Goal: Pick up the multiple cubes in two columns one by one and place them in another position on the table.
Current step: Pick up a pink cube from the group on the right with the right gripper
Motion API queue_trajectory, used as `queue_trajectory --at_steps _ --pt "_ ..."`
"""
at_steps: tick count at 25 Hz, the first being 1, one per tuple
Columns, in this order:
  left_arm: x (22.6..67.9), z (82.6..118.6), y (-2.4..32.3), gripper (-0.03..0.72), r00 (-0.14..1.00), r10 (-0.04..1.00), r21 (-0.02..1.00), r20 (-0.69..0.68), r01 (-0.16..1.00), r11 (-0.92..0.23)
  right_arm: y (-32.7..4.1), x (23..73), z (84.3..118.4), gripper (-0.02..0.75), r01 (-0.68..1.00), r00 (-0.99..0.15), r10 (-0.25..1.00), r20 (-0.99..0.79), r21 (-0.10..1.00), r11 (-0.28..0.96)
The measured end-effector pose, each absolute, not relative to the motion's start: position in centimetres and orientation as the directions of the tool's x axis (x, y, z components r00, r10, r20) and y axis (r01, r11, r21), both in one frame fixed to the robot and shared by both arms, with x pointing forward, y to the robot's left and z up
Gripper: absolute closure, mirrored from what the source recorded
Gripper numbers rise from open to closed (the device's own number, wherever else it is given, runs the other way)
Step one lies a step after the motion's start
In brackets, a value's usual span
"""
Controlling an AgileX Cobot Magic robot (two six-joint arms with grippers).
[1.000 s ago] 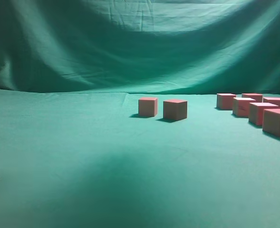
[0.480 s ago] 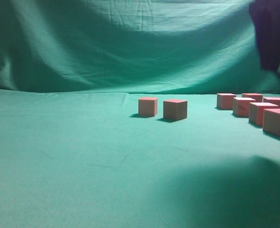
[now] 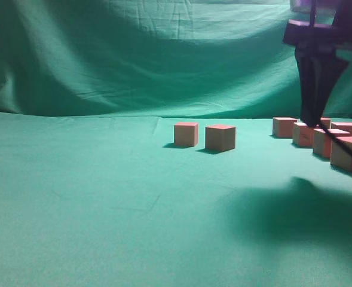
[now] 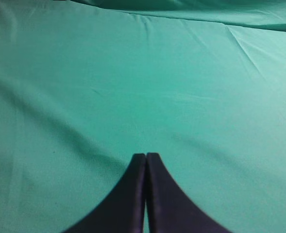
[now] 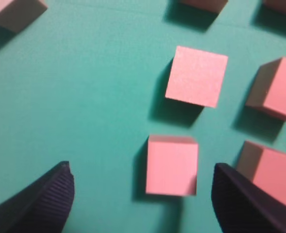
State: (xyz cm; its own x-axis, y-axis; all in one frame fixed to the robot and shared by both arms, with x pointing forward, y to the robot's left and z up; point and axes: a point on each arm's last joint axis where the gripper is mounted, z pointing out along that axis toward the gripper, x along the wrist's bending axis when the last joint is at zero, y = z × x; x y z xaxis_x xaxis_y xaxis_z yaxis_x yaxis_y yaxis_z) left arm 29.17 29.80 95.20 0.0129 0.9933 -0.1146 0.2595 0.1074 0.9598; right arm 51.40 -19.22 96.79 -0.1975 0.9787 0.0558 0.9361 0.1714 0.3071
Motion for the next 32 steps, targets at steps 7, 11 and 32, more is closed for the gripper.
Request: queue_trajectory --at_steps 7,11,32 --pt "29.2 95.2 29.8 0.688 0.013 0.993 0.96 -0.115 0.259 0.107 -19.5 52.5 94.5 0.206 0.943 -0.183 0.982 0.034 0.29 0.166" --pt "29.2 95.2 29.8 0.688 0.013 0.993 0.96 -0.115 0.259 0.107 -19.4 53.0 93.8 0.264 0.938 -0.192 0.981 0.026 0.3 0.175" --pt "29.2 95.2 29.8 0.688 0.013 0.993 0.96 -0.115 0.259 0.107 -14.1 54.9 101.8 0.477 0.887 -0.359 0.933 0.007 0.312 0.339"
